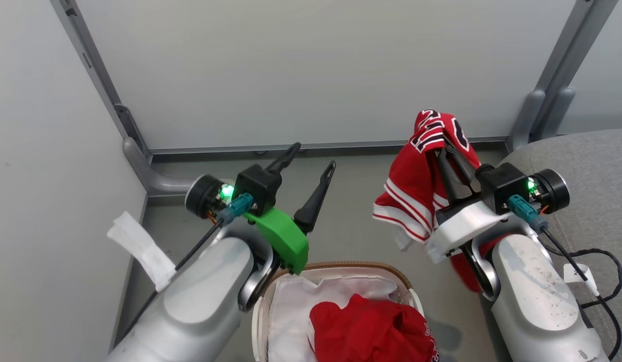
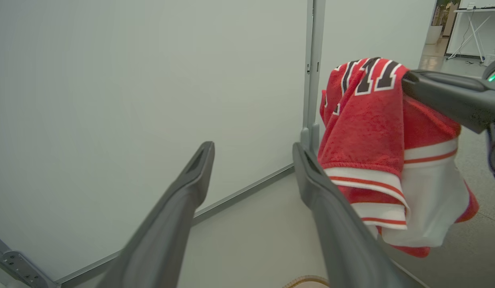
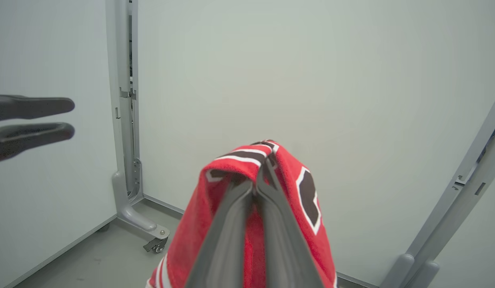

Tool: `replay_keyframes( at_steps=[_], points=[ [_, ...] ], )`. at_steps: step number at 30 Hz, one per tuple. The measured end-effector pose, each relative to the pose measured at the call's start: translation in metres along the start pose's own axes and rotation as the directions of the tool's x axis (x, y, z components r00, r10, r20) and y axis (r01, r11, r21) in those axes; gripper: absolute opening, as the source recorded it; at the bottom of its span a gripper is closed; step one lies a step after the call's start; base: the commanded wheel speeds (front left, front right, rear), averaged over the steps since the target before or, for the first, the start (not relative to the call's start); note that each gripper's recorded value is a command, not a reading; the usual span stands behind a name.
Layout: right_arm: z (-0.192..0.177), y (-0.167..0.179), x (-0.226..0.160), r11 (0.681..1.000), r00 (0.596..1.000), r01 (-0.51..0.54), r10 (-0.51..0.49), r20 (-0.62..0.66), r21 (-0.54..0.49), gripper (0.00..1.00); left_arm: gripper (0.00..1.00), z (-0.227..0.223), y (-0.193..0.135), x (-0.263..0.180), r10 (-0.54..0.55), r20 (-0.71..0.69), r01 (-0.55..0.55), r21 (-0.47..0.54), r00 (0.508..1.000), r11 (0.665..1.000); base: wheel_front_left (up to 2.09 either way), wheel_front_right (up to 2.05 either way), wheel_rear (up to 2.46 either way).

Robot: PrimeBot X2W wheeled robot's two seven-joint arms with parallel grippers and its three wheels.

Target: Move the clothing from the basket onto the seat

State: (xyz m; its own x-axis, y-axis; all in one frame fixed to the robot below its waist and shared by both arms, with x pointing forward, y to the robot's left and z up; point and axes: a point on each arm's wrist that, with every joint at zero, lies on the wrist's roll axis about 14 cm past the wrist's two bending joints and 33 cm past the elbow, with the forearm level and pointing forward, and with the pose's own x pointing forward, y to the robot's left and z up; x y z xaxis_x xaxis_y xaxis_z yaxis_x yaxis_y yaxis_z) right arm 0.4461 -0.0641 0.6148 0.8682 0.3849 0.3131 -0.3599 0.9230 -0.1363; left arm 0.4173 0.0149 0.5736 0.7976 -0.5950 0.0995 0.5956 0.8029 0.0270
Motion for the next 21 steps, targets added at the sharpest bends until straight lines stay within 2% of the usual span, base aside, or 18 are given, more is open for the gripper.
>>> replay_keyframes(
  at_steps=[6,11,21],
  points=[
    [-0.001,-0.011,-0.003,0.999,1.000,0.029,-0.029,0.002,-0.017,0.00,1.00,-0.044,-0.011,-0.025,0.029,-0.061,-0.036,-0.118,0.998,0.992,0.00,0.00,0.00],
    [-0.005,-0.018,-0.008,0.999,0.999,0.050,-0.050,-0.009,-0.019,0.00,1.00,-0.059,-0.016,-0.035,0.052,-0.075,-0.065,-0.179,0.996,0.982,0.00,0.00,0.00],
    [-0.007,-0.034,-0.016,0.995,0.995,0.096,-0.097,-0.018,-0.032,0.00,1.00,-0.067,-0.020,-0.039,0.069,-0.075,-0.083,-0.204,0.995,0.975,0.00,0.00,0.00]
  ],
)
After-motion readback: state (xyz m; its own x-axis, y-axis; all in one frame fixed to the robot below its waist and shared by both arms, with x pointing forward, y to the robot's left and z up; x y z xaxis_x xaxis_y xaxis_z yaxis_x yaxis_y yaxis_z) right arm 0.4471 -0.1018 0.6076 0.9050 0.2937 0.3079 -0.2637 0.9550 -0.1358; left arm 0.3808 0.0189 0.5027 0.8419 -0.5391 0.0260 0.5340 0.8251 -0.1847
